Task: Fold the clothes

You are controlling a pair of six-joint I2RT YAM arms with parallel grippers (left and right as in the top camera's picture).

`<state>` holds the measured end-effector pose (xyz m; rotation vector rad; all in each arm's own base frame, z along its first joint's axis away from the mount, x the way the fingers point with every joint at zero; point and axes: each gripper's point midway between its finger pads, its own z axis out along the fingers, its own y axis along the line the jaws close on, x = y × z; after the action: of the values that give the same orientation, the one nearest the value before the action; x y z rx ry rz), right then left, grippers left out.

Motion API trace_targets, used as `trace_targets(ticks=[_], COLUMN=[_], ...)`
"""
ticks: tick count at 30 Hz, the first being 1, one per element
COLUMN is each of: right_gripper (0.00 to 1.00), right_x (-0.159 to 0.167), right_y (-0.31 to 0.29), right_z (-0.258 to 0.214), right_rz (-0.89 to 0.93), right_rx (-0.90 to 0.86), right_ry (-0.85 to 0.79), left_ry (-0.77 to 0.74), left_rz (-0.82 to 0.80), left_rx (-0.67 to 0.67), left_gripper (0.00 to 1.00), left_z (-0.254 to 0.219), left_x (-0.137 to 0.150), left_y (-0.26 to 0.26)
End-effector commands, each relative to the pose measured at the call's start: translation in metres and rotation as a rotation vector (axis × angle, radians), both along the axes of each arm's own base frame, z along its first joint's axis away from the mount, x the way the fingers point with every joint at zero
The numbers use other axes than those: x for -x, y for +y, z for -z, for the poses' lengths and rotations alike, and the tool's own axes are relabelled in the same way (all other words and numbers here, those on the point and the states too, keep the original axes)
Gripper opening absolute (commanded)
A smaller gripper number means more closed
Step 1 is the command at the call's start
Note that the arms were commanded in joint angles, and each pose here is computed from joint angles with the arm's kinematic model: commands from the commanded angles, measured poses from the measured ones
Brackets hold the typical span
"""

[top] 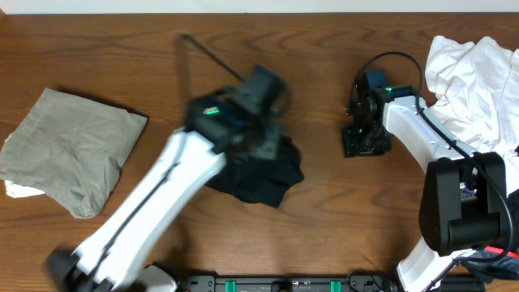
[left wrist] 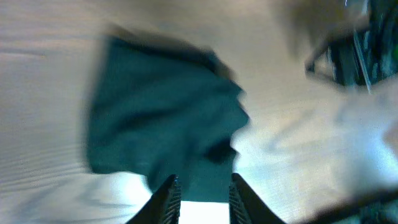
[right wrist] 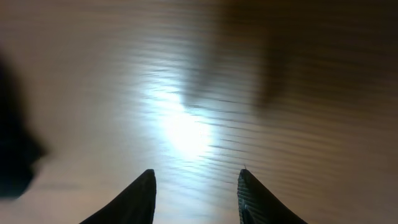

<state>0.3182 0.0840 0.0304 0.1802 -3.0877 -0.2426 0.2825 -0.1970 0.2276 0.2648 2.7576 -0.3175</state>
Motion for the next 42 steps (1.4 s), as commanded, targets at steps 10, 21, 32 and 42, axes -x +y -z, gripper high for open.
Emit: trace_targets(ticks=[10,21,32,42], right_gripper=[0.39,0.49,0.55,0.59], right_x=[0.010,0.057,0.105,0.114], right_y=[0.115,0.153,0.147,0.161], right_z=[-0.104,-0.107,-0.056,-0.038], right_rz=[-0.359,-0.422,-0.394,-0.312], right_rx=[-0.790,-0.874,-0.691,-0.756], right_ry=[-0.173,-0.018,0.167,0.191], left_ry=[0.147,0.331,0.391,0.433], left_rz=[-0.261,-0.219,-0.200,-0.200], left_rx=[-0.092,-0.135,-0.166,-0.185], left_gripper=[0.27,0.28,0.28,0.28], left_z=[0.048,0.125,0.172,0.187], left_x=[-0.026,-0.029,-0.042,-0.040], left_y=[0.090,0.081,0.077,0.078])
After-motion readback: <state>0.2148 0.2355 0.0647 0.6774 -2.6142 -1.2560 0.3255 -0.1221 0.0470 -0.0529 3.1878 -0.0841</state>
